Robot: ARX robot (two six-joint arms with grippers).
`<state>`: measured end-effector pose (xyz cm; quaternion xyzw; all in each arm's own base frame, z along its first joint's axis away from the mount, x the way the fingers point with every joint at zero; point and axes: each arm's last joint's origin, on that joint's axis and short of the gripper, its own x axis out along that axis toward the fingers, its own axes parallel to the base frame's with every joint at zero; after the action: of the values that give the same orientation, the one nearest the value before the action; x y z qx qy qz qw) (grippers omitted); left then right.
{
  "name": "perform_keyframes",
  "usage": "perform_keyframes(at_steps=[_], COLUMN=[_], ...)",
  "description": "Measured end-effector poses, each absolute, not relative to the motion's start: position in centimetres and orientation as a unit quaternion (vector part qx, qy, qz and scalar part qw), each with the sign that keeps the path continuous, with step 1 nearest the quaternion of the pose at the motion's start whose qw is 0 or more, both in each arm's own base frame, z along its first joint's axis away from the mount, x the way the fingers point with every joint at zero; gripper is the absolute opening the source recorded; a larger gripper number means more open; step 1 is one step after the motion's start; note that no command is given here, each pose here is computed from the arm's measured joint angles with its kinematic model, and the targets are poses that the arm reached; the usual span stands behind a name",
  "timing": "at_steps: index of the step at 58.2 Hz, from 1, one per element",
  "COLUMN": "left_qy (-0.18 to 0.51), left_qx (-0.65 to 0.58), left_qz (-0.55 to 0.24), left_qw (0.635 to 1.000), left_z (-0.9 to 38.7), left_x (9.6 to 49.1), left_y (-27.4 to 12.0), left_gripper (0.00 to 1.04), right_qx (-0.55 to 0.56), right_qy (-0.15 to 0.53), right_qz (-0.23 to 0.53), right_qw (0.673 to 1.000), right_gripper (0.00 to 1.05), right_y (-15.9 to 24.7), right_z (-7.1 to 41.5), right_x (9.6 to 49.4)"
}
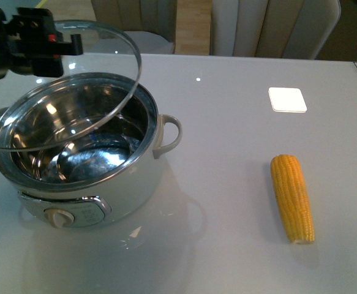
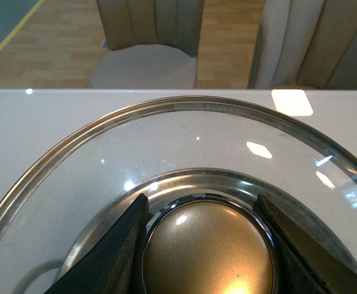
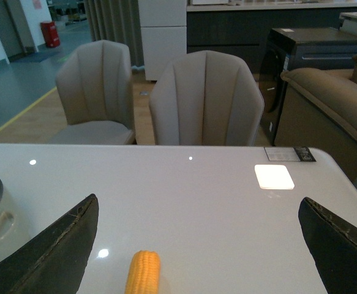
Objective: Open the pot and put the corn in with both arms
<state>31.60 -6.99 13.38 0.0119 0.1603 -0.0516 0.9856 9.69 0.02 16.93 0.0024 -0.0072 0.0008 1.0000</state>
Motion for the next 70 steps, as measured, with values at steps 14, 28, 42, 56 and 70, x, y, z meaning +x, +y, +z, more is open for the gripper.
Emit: perform_keyframes(at_steps=[14, 28, 42, 56, 70], left_qy=[0.155, 0.146, 0.188, 0.198, 0.203], left_qx=[0.011, 0.018, 0.013, 0.001, -0.007], left_qz=[0.002, 0.099, 0.171, 0.172, 0.172], left_qw=[0.988, 0.984, 0.967, 0.965, 0.964], left_z=[13.3, 11.9, 6.6, 2.3, -1.2], left_x=[30.2, 28.9, 27.2, 28.6, 30.5], left_y=[-1.0, 7.4, 13.7, 15.0, 15.1], left_gripper=[0.45, 0.45, 0.45, 0.45, 0.45], right_qx=[0.002, 0.002, 0.002, 0.002, 0.002], right_qy=[-0.007, -0.007, -0.007, -0.007, -0.007], right_qz=[0.001, 0.001, 0.001, 0.001, 0.001], right_qw=[1.000, 1.000, 1.000, 1.000, 1.000], right_gripper=[0.96, 0.96, 0.96, 0.96, 0.96], right_y=[0.0, 0.0, 0.0, 0.0, 0.0], right_z=[16.9, 16.9, 16.9, 16.9, 16.9], right_x=[9.7, 9.7, 9.7, 9.7, 9.7])
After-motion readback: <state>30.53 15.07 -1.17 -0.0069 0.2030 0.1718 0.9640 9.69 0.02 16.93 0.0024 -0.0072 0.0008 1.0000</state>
